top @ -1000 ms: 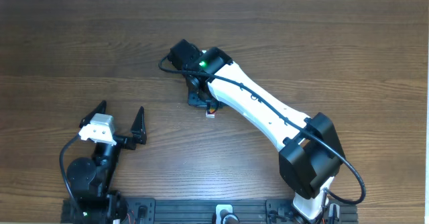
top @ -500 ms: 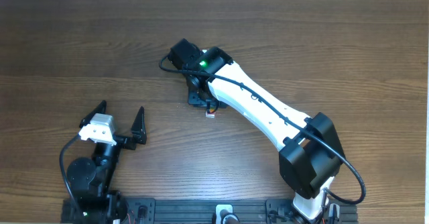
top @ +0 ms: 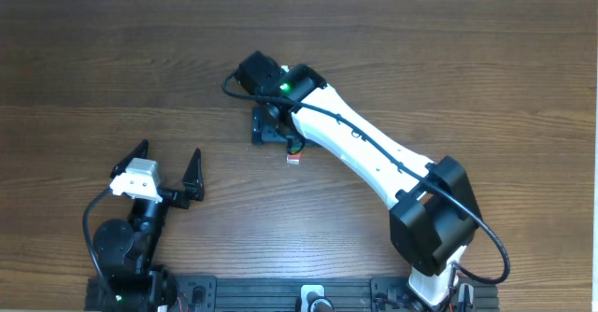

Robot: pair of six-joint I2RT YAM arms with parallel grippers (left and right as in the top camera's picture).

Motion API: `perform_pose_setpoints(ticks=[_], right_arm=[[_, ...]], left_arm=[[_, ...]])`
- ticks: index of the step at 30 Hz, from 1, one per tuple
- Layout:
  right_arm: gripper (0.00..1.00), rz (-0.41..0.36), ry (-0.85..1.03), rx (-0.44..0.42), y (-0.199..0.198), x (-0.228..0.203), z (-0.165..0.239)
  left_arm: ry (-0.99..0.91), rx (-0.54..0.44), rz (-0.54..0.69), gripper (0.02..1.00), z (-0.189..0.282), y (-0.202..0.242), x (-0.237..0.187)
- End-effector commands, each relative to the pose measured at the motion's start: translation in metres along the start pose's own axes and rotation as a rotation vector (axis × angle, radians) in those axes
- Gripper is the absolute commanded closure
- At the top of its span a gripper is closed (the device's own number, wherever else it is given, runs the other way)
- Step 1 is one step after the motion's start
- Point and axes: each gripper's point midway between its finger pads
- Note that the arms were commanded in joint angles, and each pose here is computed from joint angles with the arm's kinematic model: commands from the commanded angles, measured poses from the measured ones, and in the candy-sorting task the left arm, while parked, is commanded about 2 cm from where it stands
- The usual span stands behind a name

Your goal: Stack Cubes

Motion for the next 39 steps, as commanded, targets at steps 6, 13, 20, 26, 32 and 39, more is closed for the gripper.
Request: perform_pose_setpoints(ticks=[6,13,20,26,32,39], right_arm=[[0.007,-0.005,-0.088,0.022,-0.039,0.071,0.01],[0.009,-0.145,-0.233,-0.039,-0.136,0.139,0.046],[0.009,-0.119,-0.385,-0.046,-0.178,0.137,0.062],[0.009,-0.136,-0.52,0.006,-0.206,0.107,0.064],[0.012,-0.212,-0.658,0.057,-0.245,0.067,0.064],[0.007,-0.164,-0.796,0.25,-0.249,0.031,0.06]], left_arm=[[-0.001,-0.008,-0.014,0.018,0.0,-0.001,-0.003],[-0.001,-0.008,-0.014,0.02,0.0,-0.001,-0.003],[-0.001,-0.008,-0.014,0.018,0.0,-0.001,-0.003],[-0.001,-0.008,-0.014,0.018,0.0,-0.001,-0.003],[-0.001,-0.008,-0.014,0.018,0.0,-0.001,-0.003],[-0.001,-0.008,-0.014,0.018,0.0,-0.001,-0.003]])
Point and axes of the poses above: each gripper's point midway between its finger pads, its own z axis back along the fingers, its own y axis along the line the jaws close on, x = y × z, and after that the axes turned 10 degrees about -z, right-handed
